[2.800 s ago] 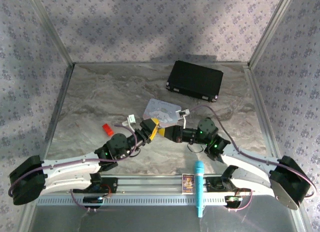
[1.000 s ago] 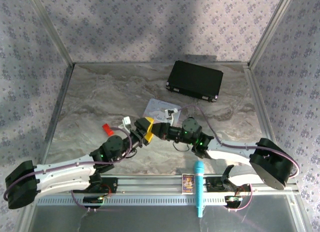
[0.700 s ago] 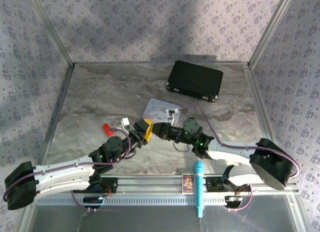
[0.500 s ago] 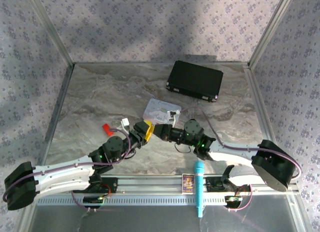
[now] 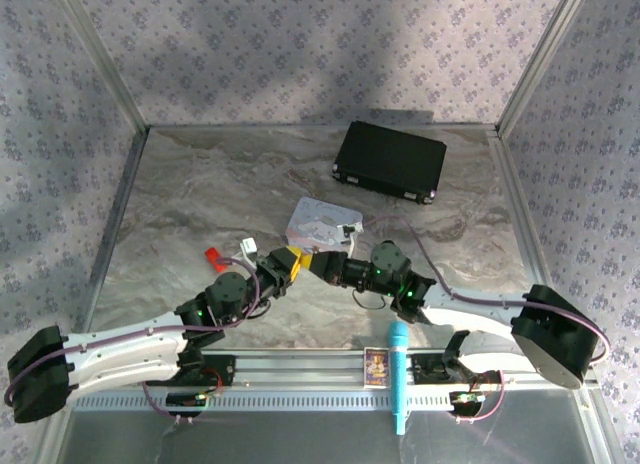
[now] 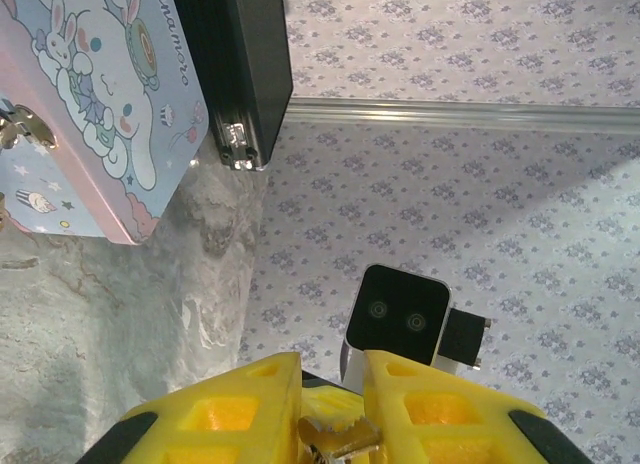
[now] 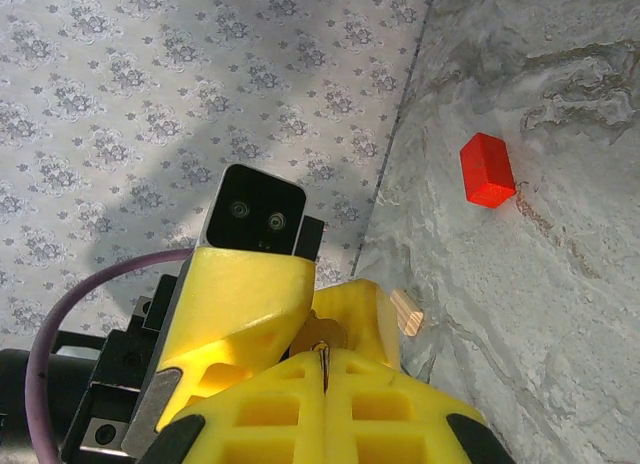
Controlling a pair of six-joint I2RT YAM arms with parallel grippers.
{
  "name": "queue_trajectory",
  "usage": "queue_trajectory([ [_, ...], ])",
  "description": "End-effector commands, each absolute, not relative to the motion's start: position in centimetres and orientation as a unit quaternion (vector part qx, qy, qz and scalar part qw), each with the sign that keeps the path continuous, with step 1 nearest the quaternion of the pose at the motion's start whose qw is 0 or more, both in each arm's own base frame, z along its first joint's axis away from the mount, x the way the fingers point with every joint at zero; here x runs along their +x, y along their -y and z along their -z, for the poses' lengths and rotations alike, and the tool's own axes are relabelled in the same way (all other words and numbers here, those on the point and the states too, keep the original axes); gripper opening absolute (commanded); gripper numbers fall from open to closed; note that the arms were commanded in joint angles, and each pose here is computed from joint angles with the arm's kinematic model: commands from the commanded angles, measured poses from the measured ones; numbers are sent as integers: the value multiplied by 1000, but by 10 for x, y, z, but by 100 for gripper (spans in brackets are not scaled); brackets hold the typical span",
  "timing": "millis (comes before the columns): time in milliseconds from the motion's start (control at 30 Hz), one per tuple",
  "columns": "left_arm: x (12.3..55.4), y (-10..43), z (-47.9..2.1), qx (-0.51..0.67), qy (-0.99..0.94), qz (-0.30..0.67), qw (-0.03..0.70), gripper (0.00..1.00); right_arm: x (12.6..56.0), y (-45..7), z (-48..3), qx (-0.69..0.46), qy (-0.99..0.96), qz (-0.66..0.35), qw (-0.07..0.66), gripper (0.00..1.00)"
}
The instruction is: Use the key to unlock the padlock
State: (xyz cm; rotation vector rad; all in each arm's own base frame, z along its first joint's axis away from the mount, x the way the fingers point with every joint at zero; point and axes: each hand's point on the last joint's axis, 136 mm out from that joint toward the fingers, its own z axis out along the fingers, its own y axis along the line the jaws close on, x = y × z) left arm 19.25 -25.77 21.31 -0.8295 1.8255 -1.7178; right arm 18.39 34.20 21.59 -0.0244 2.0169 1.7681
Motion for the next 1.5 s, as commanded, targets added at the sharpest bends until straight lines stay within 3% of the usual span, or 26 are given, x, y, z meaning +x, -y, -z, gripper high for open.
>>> queue_trajectory([
  [0,195,252,-218,-313,-661,632,256,23,182,-338,-215,-15,-735,-634,240,0],
  [200,197,251,-213,-315,-669,621,260,21,180,-336,-212,-16,-740,-628,240,0],
  [533,197,252,-209,-315,-676,614,258,0,181,-334,-207,-16,-746,-620,241,0],
  [667,197,253,-210,-307,-680,612,263,0,181,-332,-208,-21,-747,-617,247,0],
  [700,197,253,-212,-301,-680,612,268,0,182,-331,-210,-26,-746,-616,250,9],
  [767,198,251,-217,-285,-683,609,286,0,185,-323,-215,-37,-751,-603,266,61],
  [833,200,251,-227,-258,-681,613,308,0,190,-310,-218,-35,-759,-584,286,96],
  [867,200,250,-235,-240,-677,617,322,0,193,-304,-225,-33,-754,-585,297,98],
  [1000,197,253,-266,-175,-650,644,363,0,191,-299,-259,-50,-710,-625,321,94],
  [1067,195,254,-280,-156,-634,658,374,0,186,-305,-274,-68,-687,-652,313,84],
  [1233,186,268,-307,-107,-613,688,374,0,177,-326,-288,-98,-663,-680,298,71],
  [1367,187,273,-311,-110,-599,704,365,0,175,-330,-293,-106,-649,-691,300,52],
  [1467,187,276,-309,-114,-600,707,356,0,178,-325,-292,-98,-651,-688,306,44],
])
